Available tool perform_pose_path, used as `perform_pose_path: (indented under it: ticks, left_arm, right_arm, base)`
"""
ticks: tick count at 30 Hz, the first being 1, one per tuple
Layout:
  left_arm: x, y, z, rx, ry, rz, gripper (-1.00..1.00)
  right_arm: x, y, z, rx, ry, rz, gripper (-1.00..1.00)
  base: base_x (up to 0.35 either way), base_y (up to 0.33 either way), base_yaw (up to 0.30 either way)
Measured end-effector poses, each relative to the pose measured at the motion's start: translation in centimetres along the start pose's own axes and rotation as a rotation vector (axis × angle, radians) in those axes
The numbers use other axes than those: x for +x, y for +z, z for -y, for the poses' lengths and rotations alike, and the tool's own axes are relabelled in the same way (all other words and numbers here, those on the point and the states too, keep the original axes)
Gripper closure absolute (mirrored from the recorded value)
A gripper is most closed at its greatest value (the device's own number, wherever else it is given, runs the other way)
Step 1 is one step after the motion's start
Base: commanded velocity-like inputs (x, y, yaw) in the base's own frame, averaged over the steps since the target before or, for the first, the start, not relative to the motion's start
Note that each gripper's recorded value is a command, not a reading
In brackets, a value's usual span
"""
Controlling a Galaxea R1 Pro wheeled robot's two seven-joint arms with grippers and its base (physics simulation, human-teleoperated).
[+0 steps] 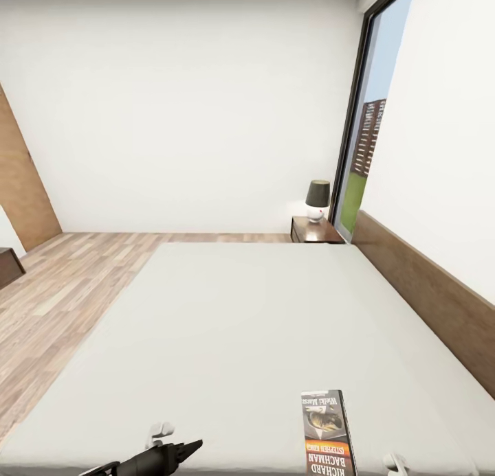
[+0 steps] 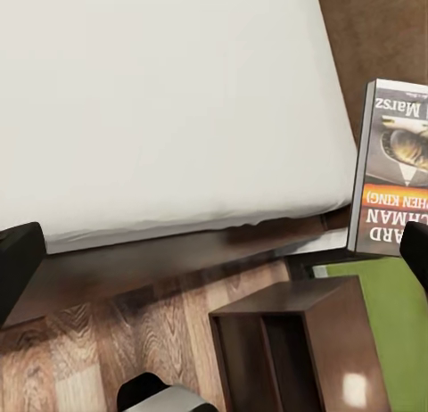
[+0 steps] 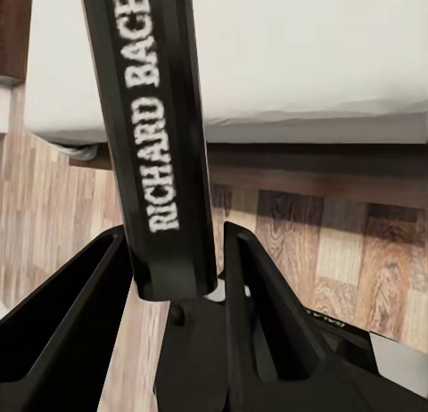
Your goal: In the bedroom, move the book from the bed onto either nightstand, and place the two sandals side by side next to the bed.
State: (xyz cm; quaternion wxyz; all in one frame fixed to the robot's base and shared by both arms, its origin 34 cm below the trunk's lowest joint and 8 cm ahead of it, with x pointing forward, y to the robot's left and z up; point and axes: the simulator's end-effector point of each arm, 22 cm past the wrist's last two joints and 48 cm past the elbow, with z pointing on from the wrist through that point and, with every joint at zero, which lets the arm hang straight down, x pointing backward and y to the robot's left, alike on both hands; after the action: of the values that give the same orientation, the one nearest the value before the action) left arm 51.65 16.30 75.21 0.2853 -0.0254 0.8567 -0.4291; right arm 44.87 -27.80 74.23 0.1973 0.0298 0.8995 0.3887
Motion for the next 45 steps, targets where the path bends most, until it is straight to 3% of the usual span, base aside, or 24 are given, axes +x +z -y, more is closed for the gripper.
perform_pose_path:
  ticks: [13, 27, 30, 35, 41, 45]
  left_arm:
    - [-0.8, -0.2, 0.5, 0.006, 0.015, 0.013, -1.0]
    - [-1.0, -0.4, 0.3, 0.0, 0.017, 0.019, -1.0]
    - [-0.9, -0.3, -0.3, -0.03, 0.018, 0.018, -1.0]
    - [1.0, 0.1, -2.2, -0.136, -0.002, -0.004, -1.0]
    - [1.2, 0.4, -2.9, -0.184, 0.042, 0.035, -1.0]
    - [1.1, 0.5, -2.9, -0.186, 0.048, 0.04, -1.0]
  right_arm:
    - [-0.6, -0.2, -0.4, -0.004, -0.014, 0.014, 1.0]
    - [-0.5, -1.1, 1.3, 0.04, 0.028, 0.036, 1.0]
    - [0.4, -1.5, 2.1, 0.056, 0.059, 0.03, 1.0]
    - [0.9, -1.5, 2.5, 0.064, 0.068, 0.022, 1.0]
    - [0.2, -1.5, 2.5, 0.066, 0.019, 0.054, 1.0]
    - [0.0, -1.5, 2.5, 0.066, 0.003, 0.063, 1.0]
  base:
    - [0.0, 0.0, 0.0]
    - [0.0, 0.0, 0.0]
    - [0.0, 0.0, 0.0]
    - [0.0, 0.0, 0.0]
    - [0.0, 0.0, 0.0]
    - [0.0, 0.0, 0.0]
